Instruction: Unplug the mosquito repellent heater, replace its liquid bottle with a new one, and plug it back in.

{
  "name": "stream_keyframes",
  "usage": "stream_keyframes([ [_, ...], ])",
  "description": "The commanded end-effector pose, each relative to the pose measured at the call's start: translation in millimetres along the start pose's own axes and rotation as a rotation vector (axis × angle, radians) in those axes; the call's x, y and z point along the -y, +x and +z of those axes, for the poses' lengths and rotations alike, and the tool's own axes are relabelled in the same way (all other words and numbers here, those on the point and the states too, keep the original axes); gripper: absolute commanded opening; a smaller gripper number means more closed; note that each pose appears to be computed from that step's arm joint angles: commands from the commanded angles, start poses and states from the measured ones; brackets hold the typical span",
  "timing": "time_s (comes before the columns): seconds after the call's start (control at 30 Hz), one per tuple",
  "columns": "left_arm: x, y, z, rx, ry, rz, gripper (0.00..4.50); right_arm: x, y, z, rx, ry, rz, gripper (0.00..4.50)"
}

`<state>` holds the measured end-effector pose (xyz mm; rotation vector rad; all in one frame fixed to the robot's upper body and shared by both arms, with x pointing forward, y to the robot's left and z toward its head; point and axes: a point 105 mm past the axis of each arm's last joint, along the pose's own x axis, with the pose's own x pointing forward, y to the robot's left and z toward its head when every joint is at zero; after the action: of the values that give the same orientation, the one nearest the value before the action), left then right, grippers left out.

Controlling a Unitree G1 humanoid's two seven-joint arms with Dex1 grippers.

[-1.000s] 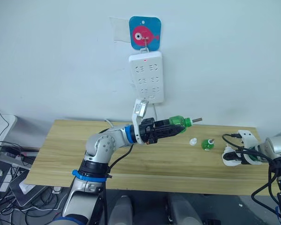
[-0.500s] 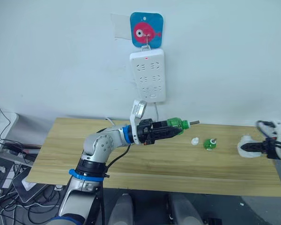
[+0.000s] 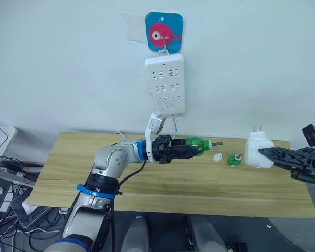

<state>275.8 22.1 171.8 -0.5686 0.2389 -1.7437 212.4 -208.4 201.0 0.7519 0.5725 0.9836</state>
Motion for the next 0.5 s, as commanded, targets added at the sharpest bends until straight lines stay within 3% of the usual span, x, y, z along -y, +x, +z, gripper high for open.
stream_keyframes([
  [0.03,7,6,5,-0.014,0.023,-0.052,2.30,-12,11,0,0.041,-0.050,0.067,2.96],
  [0.5,8,8,0,-0.047,0.020,-0.075,2.30,-24,30,-8,0.057,-0.103,0.132,2.96],
])
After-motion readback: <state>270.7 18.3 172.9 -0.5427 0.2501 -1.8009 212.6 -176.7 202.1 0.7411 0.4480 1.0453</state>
